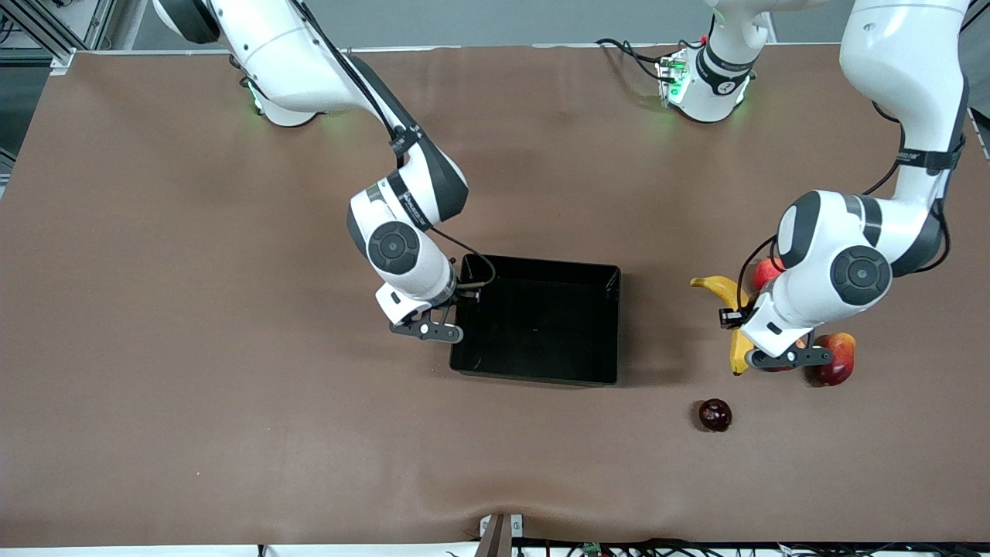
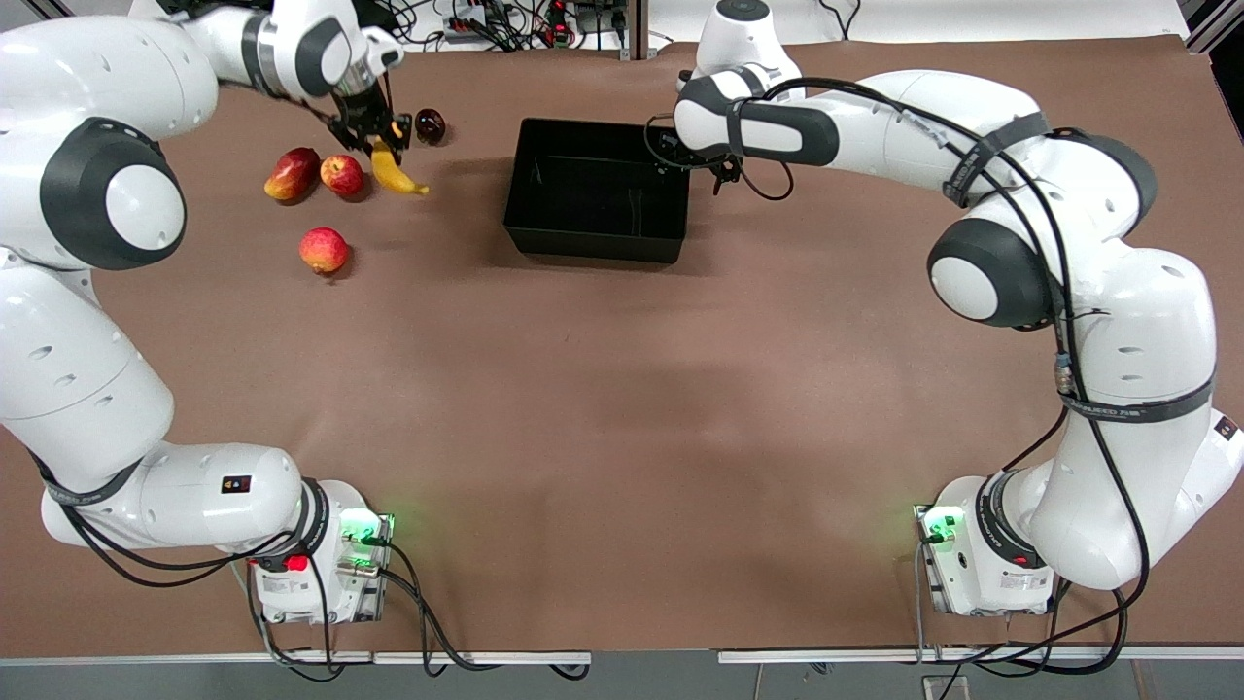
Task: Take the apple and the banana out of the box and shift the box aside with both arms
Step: 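Lift the banana while the right gripper grasps the tray rim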
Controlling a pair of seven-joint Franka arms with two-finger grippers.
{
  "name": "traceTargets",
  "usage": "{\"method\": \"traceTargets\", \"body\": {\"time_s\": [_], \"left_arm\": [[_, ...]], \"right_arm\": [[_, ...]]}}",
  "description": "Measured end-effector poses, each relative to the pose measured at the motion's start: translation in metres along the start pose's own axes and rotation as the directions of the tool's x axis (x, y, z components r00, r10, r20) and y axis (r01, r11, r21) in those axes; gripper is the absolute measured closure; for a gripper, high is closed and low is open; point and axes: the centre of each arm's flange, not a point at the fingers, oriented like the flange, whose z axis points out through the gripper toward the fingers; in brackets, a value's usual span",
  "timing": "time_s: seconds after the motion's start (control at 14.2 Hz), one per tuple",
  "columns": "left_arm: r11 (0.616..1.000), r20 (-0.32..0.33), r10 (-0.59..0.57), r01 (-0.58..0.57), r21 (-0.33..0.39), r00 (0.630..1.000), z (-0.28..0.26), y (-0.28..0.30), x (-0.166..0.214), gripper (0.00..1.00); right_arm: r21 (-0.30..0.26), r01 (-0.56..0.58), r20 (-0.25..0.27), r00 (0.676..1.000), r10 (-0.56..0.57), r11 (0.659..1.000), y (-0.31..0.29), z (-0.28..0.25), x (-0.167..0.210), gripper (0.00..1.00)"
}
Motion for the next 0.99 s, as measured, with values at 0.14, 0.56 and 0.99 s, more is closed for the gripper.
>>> {"method": "traceTargets", "body": {"time_s": [0.14,0.56,0.99], "left_arm": [[1.000,-0.004,0.008,-0.008,-0.009,1.000,0.030,0.003,-0.012,0.60],[0.999,-0.006,0.045,-0.045,-0.001,0.999,0.097,-0.015,-0.026,0.60],[0.998,-0.010,0.055,-0.055,0.020,0.998,0.100,-0.040,-0.023,0.60]], "right_arm": [[-0.001,0.006,-0.024,1.000,-0.006,1.000,-0.001,0.012,0.006,0.00],[-0.018,0.024,-0.026,0.999,-0.024,1.000,-0.007,0.036,0.007,0.31],[-0.027,0.032,-0.031,0.999,-0.033,0.999,-0.008,0.038,0.006,0.97]]}}
